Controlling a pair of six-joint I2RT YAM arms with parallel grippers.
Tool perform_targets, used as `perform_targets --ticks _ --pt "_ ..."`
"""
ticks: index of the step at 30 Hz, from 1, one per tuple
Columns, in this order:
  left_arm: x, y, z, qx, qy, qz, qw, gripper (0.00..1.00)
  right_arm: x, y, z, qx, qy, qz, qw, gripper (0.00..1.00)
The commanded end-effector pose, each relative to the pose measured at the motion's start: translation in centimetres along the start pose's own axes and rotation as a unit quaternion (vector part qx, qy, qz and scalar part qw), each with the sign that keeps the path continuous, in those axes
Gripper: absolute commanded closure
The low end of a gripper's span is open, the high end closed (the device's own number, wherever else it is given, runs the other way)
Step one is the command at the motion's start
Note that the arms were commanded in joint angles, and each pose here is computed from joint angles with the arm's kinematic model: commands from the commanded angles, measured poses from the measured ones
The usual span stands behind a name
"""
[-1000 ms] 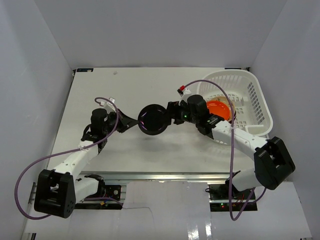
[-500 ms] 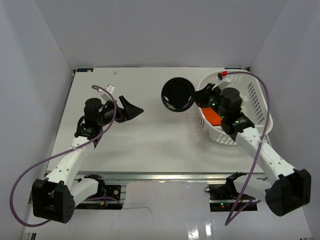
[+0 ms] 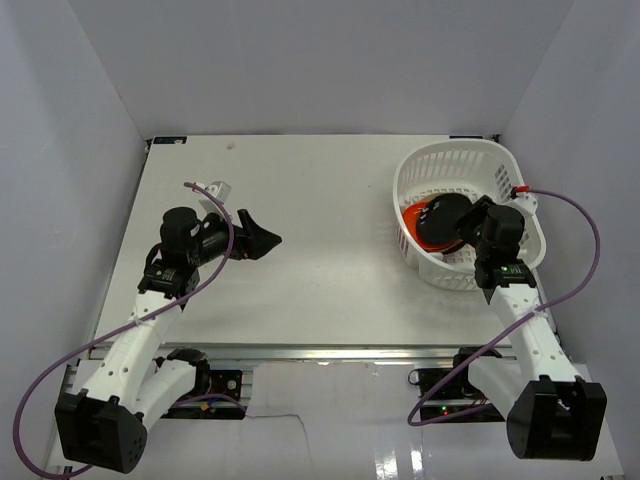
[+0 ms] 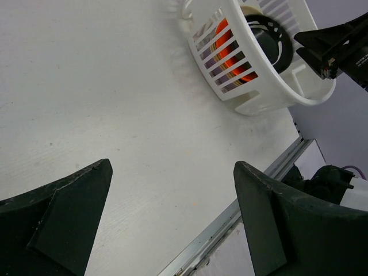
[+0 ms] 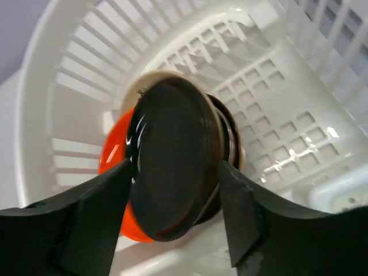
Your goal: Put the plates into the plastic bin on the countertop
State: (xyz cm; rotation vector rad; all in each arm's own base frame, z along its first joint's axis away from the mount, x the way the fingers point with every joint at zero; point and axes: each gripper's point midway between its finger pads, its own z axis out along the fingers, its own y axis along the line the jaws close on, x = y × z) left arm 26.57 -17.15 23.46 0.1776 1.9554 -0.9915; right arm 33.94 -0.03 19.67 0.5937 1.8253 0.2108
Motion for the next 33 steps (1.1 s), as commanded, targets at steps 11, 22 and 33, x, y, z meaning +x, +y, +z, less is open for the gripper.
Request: perform_targets --ticks 11,22,33 --pt "-0.7 -1.2 -0.8 0.015 -0.011 0.03 0.999 0.02 -9.0 6.9 -5.7 -0.133 -0.082 0.004 0.988 0.1" --pt "-8.9 -7.3 -5.3 0.039 -0.14 0.077 0.986 0.02 -10.7 15.7 -17.5 -0.416 -0.086 -0.066 0.903 0.1" --pt "-13.1 -9.6 -9.8 0.013 -0.247 0.086 0.965 0.02 -15.3 11.8 -21.7 -0.325 -0.257 -0.081 0.907 0.1"
